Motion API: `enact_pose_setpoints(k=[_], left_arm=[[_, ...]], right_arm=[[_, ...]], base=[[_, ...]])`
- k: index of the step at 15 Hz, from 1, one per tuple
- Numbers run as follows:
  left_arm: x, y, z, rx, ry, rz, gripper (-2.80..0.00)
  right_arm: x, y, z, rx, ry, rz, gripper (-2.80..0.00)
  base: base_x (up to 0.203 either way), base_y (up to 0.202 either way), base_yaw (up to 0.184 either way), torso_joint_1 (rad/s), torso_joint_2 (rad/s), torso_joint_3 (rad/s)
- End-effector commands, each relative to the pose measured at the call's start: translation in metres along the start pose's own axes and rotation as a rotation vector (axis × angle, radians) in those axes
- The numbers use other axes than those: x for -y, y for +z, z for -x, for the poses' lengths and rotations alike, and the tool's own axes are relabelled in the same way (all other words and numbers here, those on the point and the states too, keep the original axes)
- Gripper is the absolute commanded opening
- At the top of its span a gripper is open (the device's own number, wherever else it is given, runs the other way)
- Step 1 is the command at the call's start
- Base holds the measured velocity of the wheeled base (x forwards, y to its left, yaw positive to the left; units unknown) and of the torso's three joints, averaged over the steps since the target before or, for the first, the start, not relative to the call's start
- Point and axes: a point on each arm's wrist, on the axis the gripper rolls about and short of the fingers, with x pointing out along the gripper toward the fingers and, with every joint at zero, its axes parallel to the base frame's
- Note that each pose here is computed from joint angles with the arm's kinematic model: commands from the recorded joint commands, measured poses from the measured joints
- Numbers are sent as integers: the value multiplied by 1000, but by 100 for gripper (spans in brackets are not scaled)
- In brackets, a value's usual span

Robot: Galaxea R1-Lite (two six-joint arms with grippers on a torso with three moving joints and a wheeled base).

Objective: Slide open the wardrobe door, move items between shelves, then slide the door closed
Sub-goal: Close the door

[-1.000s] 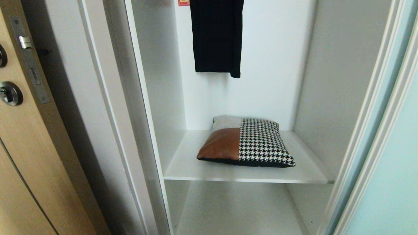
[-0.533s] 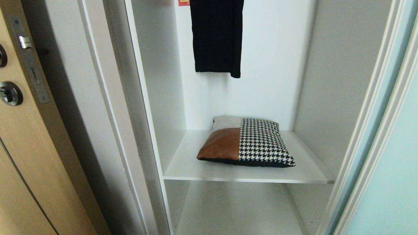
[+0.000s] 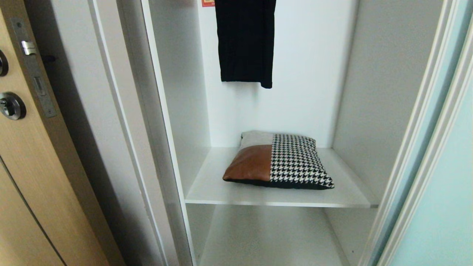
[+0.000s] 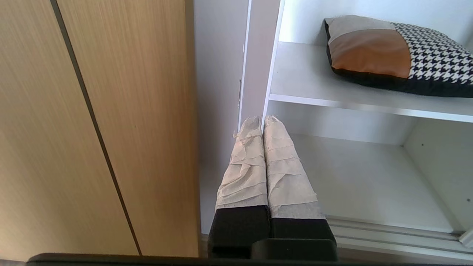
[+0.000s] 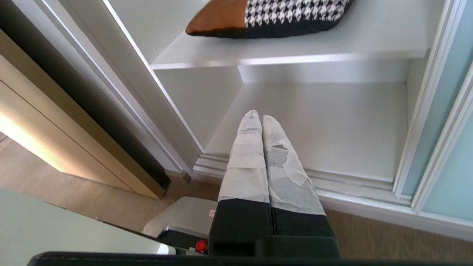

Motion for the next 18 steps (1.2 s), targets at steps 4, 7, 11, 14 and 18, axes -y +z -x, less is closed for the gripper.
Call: enact_pose_setpoints(k=[4,7,11,14,18], left_arm=[[0,-2,-1,-12,5,-102,-280],[0,-5,-2,-17,-30,-208,-280],[0,-5,-2,-18,-30,-205,-280],[0,-5,-2,-17,-30,-205,-280],[0,-5,-2,-18,-30,-205,-280]], right_arm=[[1,0,-1,16,-42,-7,-280],[2,-1,-2,13,-44,-4,-280],[2,-1,-2,11,-44,-3,-280],[2,-3,-2,7,-45,1,-280],[4,-3,-3,14,-83,23,-280]], base=[[0,0,0,0,0,0],[0,0,0,0,0,0],[0,0,0,0,0,0],[0,0,0,0,0,0],[0,0,0,0,0,0]])
